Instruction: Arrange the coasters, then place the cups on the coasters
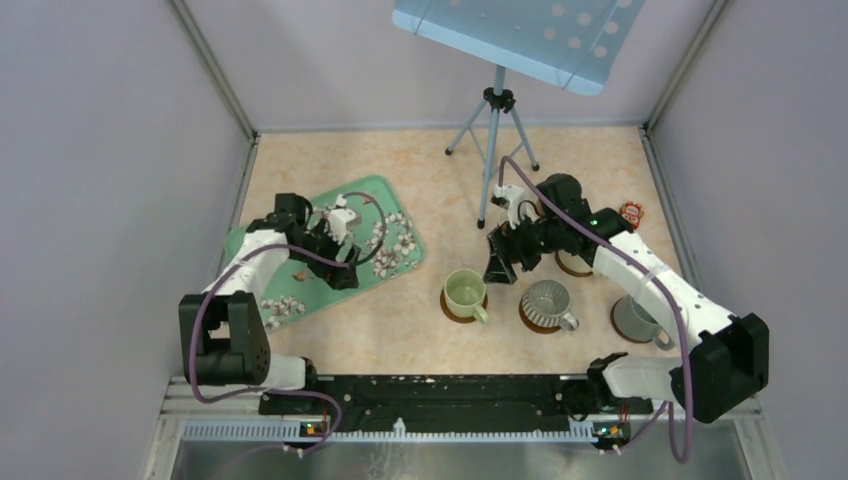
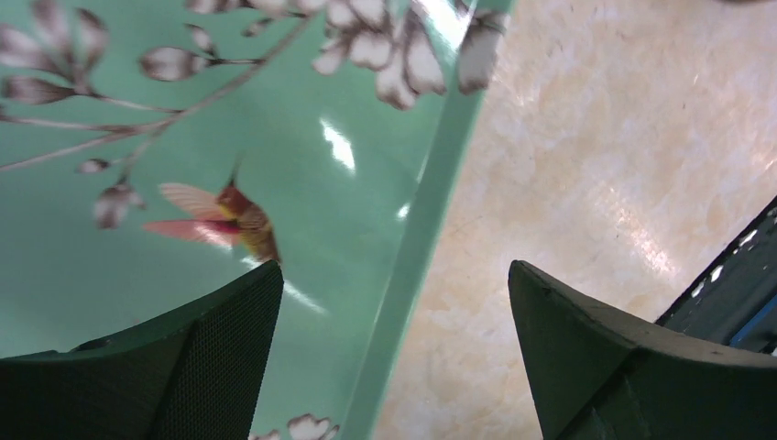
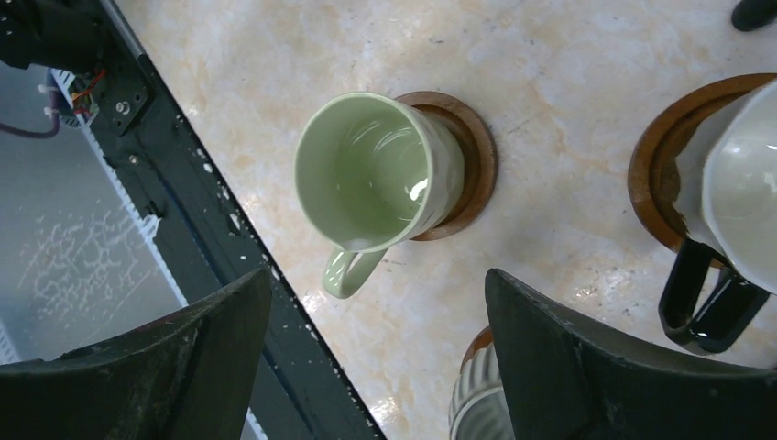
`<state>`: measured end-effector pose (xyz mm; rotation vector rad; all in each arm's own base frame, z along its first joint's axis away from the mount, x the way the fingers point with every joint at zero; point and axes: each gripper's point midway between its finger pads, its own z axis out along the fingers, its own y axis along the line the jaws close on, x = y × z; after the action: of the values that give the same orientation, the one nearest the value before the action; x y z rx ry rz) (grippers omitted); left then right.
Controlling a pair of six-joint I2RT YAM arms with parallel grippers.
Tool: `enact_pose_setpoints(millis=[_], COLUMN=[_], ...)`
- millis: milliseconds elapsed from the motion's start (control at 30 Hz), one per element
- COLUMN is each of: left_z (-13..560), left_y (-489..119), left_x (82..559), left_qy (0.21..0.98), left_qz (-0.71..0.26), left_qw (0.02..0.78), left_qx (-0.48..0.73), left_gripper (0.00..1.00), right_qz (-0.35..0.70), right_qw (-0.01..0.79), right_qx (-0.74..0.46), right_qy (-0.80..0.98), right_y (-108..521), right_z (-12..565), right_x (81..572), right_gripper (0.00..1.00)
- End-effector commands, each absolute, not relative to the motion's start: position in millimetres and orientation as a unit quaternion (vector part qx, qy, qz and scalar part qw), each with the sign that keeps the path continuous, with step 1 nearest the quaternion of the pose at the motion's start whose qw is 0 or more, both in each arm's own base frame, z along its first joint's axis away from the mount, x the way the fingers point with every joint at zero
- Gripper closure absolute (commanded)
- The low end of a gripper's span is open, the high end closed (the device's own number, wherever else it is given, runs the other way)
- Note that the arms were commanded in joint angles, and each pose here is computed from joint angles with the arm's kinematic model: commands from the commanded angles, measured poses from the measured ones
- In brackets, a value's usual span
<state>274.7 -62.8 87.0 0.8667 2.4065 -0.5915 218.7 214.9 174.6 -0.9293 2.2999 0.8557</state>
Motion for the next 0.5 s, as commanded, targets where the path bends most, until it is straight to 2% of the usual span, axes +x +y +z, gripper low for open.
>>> enact_pose_setpoints(millis=[0,167,467], left_z=[71,40,12], left_y=[-69,-72,-73], left_x=[260,244,239], left_qy=[0.871,0.867,0.851], left_qz=[-0.167,-0.118,-0.084], left_qw=[0.241,0.212,0.189], left_qx=[0.393,0.434,0.482], left_gripper=[0.04,0.11,0.44], right_qz=[0.339,0.336,0.334], right_qw=[0.267,0.265,0.266], right_qx=[-0.364,-0.363,-0.361], right_qy=[0.825,0.828,0.829], right_y=[221,220,218], right_z=[191,188,187], right_x=[214,215,216], right_gripper=[0.16,0.16,0.16])
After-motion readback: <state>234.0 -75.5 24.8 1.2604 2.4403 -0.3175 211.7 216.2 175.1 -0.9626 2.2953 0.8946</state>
